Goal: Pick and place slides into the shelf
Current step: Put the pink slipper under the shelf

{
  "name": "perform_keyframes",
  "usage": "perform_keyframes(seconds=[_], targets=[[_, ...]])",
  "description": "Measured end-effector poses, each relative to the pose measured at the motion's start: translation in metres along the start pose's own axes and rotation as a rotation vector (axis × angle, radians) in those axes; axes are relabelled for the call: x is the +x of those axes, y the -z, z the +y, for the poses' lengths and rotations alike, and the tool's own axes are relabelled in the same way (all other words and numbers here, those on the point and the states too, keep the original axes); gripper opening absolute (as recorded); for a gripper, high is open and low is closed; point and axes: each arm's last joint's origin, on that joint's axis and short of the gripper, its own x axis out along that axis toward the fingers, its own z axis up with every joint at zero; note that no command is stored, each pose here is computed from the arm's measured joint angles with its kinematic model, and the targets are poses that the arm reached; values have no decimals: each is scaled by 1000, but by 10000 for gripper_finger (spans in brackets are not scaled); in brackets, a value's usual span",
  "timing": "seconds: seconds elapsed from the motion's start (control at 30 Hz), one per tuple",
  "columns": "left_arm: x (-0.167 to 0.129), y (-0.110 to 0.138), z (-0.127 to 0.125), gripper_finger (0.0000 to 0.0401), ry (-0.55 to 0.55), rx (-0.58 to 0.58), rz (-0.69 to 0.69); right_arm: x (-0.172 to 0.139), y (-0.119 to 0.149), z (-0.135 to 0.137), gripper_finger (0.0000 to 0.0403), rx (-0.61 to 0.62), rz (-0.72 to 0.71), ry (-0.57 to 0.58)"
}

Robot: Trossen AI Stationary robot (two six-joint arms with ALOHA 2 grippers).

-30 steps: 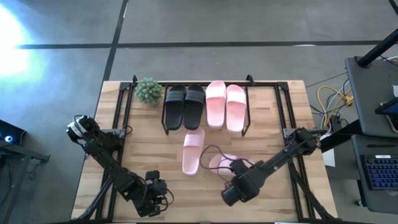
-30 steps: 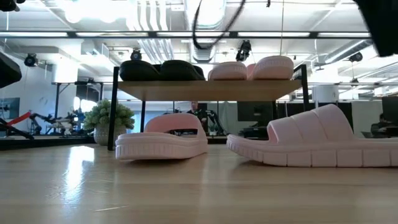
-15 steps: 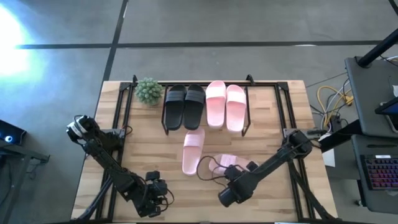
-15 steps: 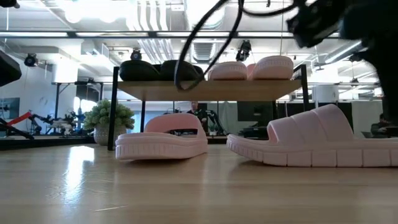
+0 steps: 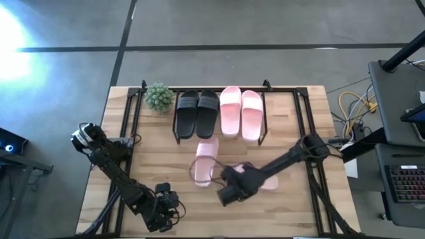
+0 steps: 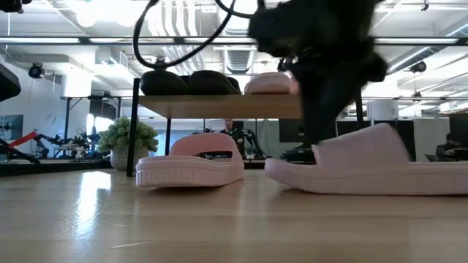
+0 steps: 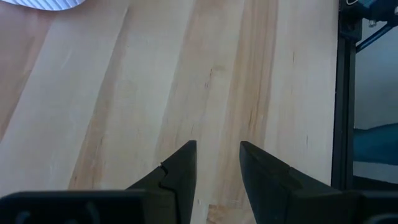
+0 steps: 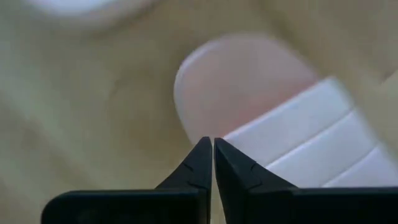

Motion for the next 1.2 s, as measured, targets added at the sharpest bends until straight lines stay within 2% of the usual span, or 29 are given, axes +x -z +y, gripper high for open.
perform_keyframes(seconds=[0.1,0.23,0.43,0.53,0.6,0.73,0.8,0.97,1.07,1.2], targets=[[0,0,0,107,2,0,3,1,-19,-6,11,37,-58,30],[0,0,0,107,5,0,10,-8,-33,-8,11,9,27,-46],[0,0,0,107,5,3,11,-42,-24,5,11,-79,98,-221],[0,0,0,107,5,7,12,-61,-17,6,11,-99,91,-250],[0,1,0,107,6,8,13,-65,-8,1,11,-92,137,-194],[0,0,0,107,6,8,13,-64,17,-20,11,-65,288,62],[0,0,0,107,5,8,13,-61,27,-25,11,-65,372,116],[0,0,0,107,2,11,7,-52,38,-26,11,-51,480,120],[0,0,0,107,-2,11,0,-40,38,-27,11,-34,473,130],[0,0,0,107,-2,8,-1,-25,26,-25,11,-16,411,59]])
